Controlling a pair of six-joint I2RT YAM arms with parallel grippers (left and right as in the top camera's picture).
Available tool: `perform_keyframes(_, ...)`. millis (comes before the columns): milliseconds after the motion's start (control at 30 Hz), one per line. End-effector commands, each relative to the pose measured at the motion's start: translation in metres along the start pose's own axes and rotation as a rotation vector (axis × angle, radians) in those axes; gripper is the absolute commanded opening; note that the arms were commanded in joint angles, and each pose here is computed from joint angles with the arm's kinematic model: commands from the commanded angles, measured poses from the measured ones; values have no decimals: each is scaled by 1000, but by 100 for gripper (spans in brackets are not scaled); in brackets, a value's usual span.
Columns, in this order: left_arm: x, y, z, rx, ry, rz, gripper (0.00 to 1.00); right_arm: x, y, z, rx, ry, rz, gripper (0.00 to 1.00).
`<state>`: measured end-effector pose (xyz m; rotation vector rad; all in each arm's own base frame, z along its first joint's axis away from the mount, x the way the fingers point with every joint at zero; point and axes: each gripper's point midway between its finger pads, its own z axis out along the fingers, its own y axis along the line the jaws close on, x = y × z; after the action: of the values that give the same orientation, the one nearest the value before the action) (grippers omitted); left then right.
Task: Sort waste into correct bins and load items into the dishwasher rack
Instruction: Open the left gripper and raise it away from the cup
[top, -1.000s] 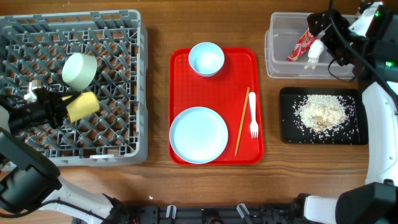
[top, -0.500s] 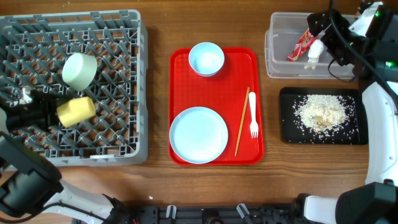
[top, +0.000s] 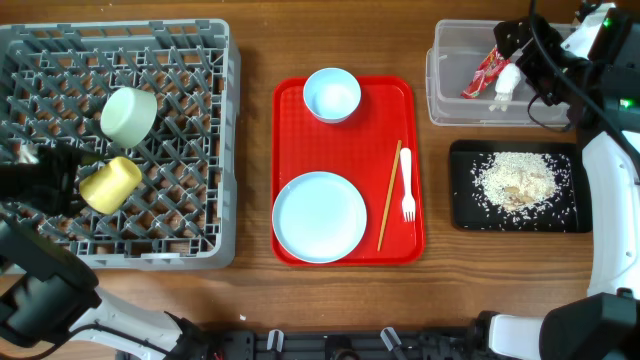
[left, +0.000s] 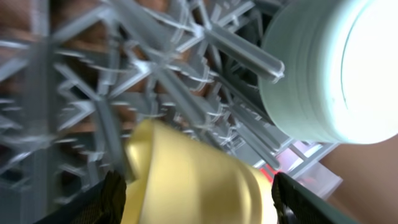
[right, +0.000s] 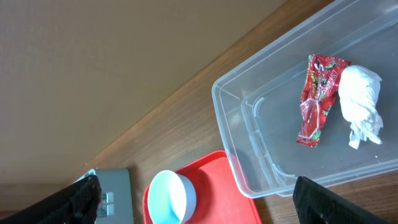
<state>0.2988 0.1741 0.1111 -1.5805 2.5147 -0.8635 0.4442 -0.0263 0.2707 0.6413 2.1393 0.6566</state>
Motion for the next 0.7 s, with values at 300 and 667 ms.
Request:
perform_keyframes(300,-13,-23,-76,-127,-153,14,48,-4,2,-6,3,-21,-1,100)
perform_keyframes(667,51,-57,-25,-575,-195,252,4,-4,2,-6,3,-21,-1,100)
